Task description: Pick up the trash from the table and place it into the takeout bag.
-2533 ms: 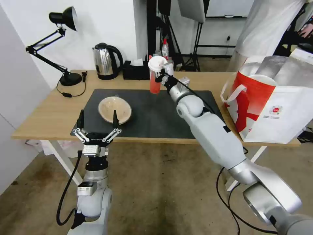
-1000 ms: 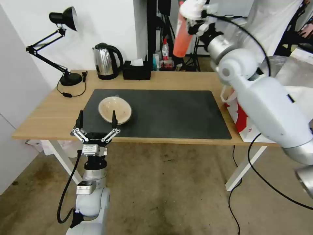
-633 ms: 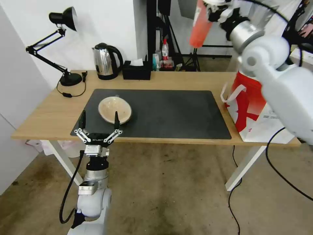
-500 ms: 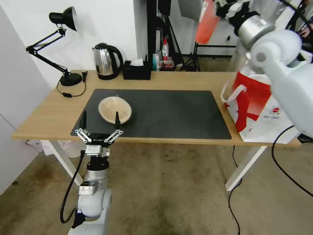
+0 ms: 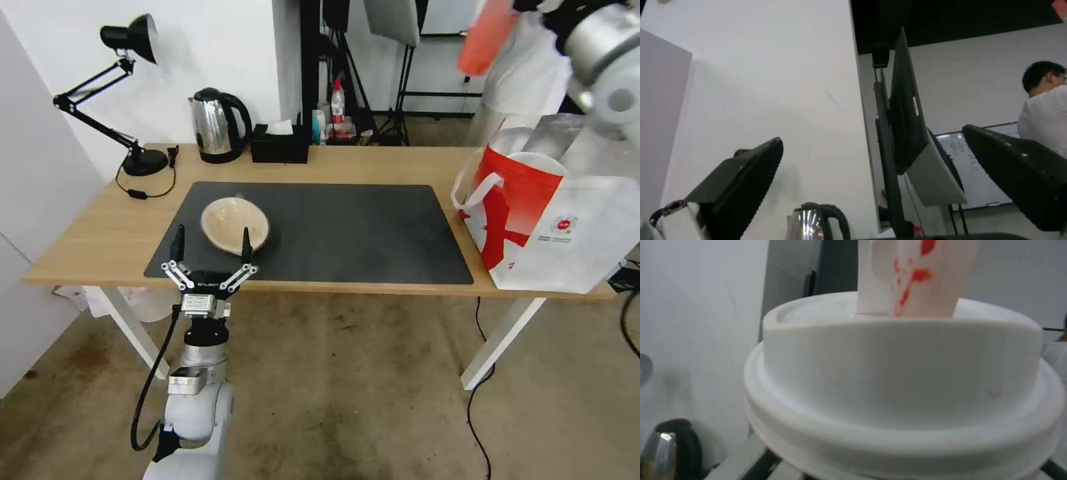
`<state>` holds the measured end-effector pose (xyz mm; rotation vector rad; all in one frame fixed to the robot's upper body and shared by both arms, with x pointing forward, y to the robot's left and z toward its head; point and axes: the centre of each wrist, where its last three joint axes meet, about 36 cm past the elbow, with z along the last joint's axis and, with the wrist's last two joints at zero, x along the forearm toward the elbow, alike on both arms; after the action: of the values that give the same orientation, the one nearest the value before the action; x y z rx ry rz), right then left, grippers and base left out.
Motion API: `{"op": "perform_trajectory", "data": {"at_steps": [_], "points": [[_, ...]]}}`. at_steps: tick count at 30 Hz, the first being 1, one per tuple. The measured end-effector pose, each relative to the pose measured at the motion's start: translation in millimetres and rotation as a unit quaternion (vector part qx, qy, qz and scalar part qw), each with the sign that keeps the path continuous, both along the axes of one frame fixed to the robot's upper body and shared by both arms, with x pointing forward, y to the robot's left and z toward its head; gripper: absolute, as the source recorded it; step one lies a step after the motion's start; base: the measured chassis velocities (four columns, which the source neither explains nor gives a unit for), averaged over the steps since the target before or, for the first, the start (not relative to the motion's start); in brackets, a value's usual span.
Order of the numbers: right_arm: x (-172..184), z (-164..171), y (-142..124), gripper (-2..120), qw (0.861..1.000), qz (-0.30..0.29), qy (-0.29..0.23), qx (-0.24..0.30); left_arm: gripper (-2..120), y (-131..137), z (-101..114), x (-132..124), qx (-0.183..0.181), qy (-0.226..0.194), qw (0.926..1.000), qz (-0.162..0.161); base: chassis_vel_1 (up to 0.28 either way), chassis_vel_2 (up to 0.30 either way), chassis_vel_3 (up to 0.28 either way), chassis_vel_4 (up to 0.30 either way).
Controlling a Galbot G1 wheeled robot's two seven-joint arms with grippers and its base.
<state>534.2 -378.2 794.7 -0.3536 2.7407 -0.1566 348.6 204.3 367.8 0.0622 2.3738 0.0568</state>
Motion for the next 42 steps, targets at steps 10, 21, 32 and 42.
{"op": "perform_trajectory", "data": {"at_steps": [10,21,32,42], "points": [[-30.9,-10.3,-47.3,2,0.999,-0.036,0.014,-0.013,100,-4.5,-0.9,0.6,-0.002,0.001,1.0,-0.006,0.0,0.0,0.0,0.0],[-48.7,-29.7,-72.5,2,0.998,-0.051,0.031,-0.018,100,-7.8,-1.8,1.6,-0.002,0.003,0.9999,-0.011,0.0,0.0,0.0,0.0],[-56.7,-43.6,-85.7,2,0.997,-0.061,0.03,-0.027,100,-7.2,-2.0,1.5,-0.002,0.003,0.9999,-0.01,0.0,0.0,0.0,0.0],[-53.1,-62.8,-89.7,2,0.996,-0.065,0.044,-0.031,100,-2.8,0.4,-1.3,-0.003,0.001,1.0,-0.004,0.0,0.0,0.0,0.0]]}}
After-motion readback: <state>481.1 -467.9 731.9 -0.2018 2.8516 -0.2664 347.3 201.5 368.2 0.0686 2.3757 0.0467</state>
